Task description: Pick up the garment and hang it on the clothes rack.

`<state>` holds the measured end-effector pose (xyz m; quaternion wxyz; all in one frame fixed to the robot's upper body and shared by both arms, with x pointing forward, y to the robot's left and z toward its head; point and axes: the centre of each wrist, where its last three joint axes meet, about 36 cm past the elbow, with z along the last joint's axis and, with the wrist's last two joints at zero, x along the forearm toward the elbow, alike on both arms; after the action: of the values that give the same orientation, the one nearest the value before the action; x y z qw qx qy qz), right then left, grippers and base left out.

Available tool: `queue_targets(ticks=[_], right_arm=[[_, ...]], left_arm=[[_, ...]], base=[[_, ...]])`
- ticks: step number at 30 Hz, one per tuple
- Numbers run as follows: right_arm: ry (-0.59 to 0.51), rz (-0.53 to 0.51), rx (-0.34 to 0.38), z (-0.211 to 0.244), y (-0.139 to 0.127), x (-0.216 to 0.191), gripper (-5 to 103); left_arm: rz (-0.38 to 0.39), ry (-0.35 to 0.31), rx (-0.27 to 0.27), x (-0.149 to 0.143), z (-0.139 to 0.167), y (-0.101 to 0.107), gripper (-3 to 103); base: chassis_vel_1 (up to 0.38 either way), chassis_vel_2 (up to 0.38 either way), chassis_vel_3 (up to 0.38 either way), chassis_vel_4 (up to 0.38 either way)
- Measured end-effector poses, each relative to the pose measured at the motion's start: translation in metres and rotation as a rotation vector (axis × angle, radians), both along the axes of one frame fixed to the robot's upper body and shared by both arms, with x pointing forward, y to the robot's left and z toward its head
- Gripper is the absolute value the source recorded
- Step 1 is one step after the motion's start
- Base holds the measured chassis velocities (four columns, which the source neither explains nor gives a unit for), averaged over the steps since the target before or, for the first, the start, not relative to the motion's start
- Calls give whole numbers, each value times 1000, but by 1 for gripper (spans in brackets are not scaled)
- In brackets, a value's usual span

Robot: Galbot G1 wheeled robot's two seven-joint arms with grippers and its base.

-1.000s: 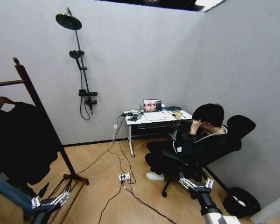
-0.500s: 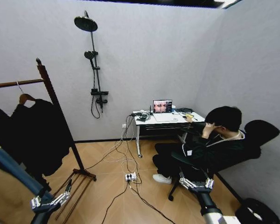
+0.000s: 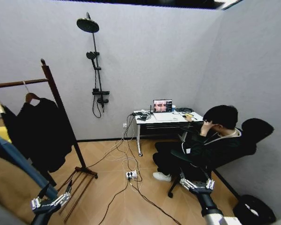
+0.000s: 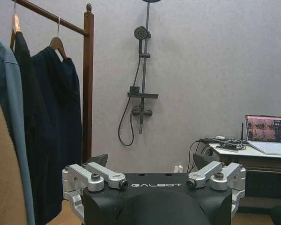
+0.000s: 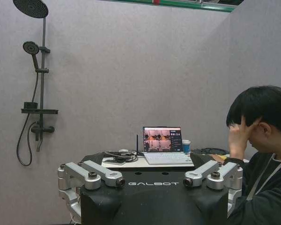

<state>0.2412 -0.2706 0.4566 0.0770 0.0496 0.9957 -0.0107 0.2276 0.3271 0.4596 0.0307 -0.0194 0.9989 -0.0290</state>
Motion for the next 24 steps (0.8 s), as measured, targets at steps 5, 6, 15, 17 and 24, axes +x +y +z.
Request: queue_targets(ticks=[5,6,15,17,24], right_arm=[[0,0,0,0,0,0,100],[0,0,0,0,0,0,100],[0,0,0,0,0,0,100],[0,0,0,0,0,0,100],[0,0,0,0,0,0,100]], left_arm=[[0,0,0,0,0,0,100],[0,0,0,0,0,0,100],[0,0,0,0,0,0,100],[0,0,0,0,0,0,100],[0,0,0,0,0,0,100]], base=[[254,-262,-242,253],[266,-280,-254,298],[349,-324,-338,337],[357,-365,-348,365],[359,-366,-355,354]])
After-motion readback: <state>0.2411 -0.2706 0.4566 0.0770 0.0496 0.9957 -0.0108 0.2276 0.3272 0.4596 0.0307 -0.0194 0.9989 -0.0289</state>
